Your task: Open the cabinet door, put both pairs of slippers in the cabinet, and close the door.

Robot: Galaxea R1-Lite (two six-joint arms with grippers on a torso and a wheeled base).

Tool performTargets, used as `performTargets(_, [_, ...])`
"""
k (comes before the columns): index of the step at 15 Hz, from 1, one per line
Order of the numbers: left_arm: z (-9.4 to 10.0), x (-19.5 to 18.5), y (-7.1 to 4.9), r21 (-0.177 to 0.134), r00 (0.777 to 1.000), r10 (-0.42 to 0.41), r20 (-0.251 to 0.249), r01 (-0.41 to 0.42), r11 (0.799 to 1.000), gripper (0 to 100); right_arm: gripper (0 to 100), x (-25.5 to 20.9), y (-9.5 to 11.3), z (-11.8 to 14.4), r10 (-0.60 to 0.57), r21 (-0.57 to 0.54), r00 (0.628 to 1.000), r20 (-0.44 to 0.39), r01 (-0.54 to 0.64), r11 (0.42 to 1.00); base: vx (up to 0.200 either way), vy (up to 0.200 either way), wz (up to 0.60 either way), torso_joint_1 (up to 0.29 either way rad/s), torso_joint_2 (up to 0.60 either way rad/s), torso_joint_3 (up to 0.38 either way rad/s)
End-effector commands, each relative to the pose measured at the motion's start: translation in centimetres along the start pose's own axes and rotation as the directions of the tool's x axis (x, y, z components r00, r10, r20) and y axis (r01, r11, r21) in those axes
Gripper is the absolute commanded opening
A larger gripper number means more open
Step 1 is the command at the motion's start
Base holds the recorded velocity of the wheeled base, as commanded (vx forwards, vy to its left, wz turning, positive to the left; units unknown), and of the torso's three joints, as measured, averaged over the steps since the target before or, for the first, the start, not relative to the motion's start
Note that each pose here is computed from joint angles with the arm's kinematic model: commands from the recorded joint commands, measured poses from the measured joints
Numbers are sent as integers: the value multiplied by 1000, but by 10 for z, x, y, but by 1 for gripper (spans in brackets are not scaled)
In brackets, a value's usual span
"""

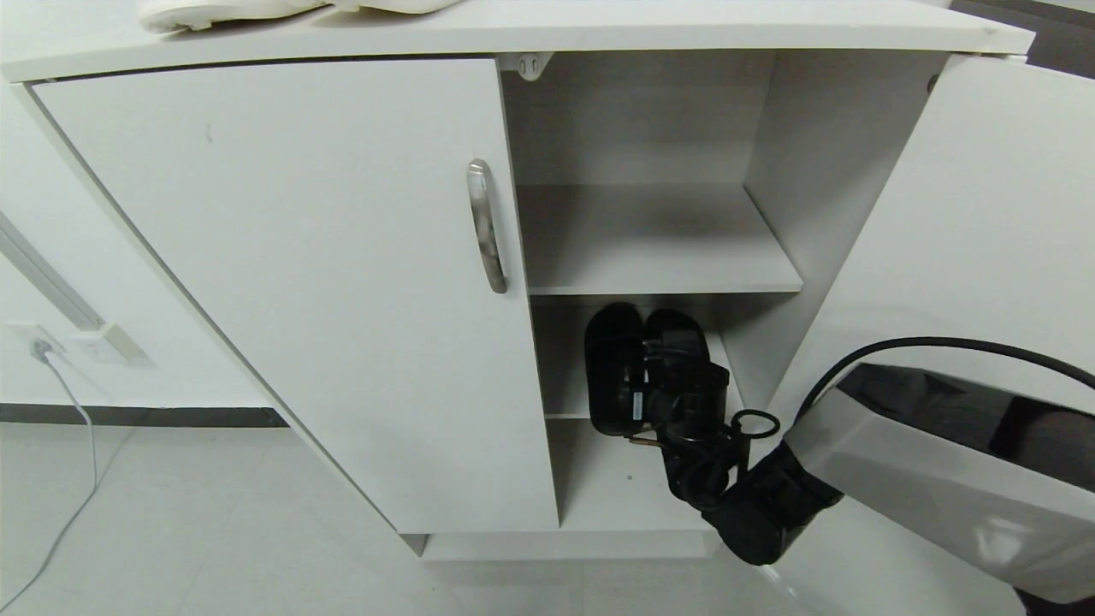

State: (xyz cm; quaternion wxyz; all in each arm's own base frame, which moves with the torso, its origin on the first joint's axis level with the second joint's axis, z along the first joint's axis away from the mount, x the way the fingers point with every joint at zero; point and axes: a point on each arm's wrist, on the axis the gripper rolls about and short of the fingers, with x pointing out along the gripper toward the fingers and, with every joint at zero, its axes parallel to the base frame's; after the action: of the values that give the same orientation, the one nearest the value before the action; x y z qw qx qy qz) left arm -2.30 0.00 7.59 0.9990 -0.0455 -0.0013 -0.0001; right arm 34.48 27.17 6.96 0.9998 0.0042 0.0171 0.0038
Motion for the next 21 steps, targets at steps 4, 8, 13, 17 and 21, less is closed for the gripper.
performTargets(4, [0, 0, 0, 1, 1000, 0, -1, 0, 1000, 0, 100, -90, -20, 22, 159, -8, 987, -9, -159, 987, 0, 0, 0, 0, 0, 0])
performTargets(8, [0, 0, 0, 1, 1000, 0, -1, 0, 1000, 0, 100, -110, -21, 8, 219, -26, 975, -48, -220, 975, 0, 0, 0, 0, 0, 0])
performTargets(13, [0, 0, 0, 1, 1000, -1, -3, 1, 1000, 0, 100, -108, -20, 4, 216, -31, 975, -56, -218, 975, -80, 0, 0, 2, 1, -1])
performTargets(17, [0, 0, 0, -1, 1000, 0, -3, 0, 1000, 0, 100, -108, -20, 3, 215, -32, 975, -57, -217, 976, -200, 0, 0, 2, 5, 0])
performTargets(21, [0, 0, 0, 1, 1000, 0, -1, 0, 1000, 0, 100, -108, -20, 4, 216, -25, 975, -47, -217, 976, 0, 0, 0, 0, 0, 0])
